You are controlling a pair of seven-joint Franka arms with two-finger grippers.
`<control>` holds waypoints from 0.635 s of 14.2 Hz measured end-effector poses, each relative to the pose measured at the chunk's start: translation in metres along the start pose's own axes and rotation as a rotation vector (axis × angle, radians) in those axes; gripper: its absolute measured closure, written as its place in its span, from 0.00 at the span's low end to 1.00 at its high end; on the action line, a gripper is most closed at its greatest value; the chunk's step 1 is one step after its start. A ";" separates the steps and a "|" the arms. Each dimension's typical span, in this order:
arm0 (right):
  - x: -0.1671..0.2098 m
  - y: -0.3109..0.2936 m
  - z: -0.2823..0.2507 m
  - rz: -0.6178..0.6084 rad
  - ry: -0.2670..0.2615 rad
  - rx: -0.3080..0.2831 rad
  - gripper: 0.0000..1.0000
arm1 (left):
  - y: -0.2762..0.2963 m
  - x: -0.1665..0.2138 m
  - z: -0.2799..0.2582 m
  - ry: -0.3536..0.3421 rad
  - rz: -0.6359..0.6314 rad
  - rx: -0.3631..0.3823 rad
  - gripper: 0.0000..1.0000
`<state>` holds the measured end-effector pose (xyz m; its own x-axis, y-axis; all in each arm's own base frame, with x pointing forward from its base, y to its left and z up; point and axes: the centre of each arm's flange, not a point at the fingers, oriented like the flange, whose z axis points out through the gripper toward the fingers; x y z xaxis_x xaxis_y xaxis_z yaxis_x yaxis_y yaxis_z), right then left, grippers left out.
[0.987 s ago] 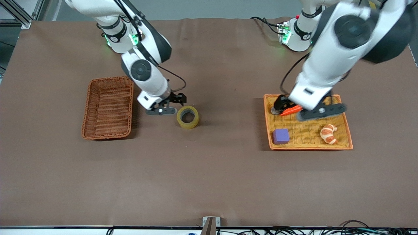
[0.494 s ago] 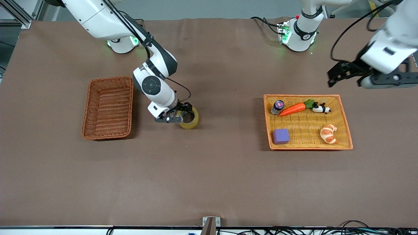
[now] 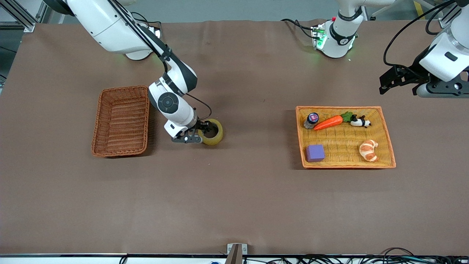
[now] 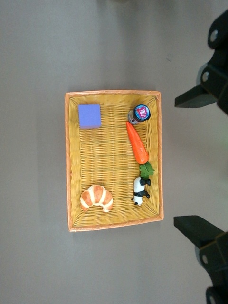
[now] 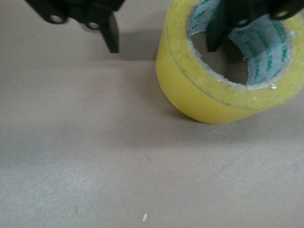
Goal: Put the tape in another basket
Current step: 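Grasp the tape roll with the right gripper while the left gripper withdraws, then carry the tape roll into the brown basket with the right gripper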
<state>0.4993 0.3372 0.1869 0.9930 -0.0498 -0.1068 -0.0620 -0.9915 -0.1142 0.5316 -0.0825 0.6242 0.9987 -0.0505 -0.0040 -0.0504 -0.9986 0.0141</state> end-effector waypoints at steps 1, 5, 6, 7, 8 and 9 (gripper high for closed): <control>0.000 0.000 0.003 0.001 -0.004 0.000 0.36 | 0.004 0.001 0.003 -0.005 0.007 0.002 0.00; 0.008 -0.004 0.003 0.042 0.000 0.010 0.78 | 0.005 0.005 0.011 -0.020 0.004 0.006 0.00; 0.010 -0.004 0.001 0.050 -0.001 0.010 0.78 | -0.001 0.005 0.011 -0.020 -0.006 0.006 0.00; 0.012 -0.005 -0.001 0.063 -0.008 0.004 0.78 | -0.007 0.006 0.010 -0.019 -0.016 0.006 0.00; 0.015 -0.006 -0.006 0.076 -0.019 -0.008 0.78 | -0.012 0.006 0.010 -0.019 -0.023 0.006 0.00; 0.021 -0.008 -0.016 0.085 -0.026 -0.019 0.78 | -0.014 0.006 0.010 -0.018 -0.026 0.006 0.00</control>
<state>0.5219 0.3426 0.2015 0.9813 -0.1309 -0.1414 -0.1438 -0.9859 -0.0851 0.5383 -0.0688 0.6142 0.9995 -0.0246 -0.0222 -0.0244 -0.9997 0.0080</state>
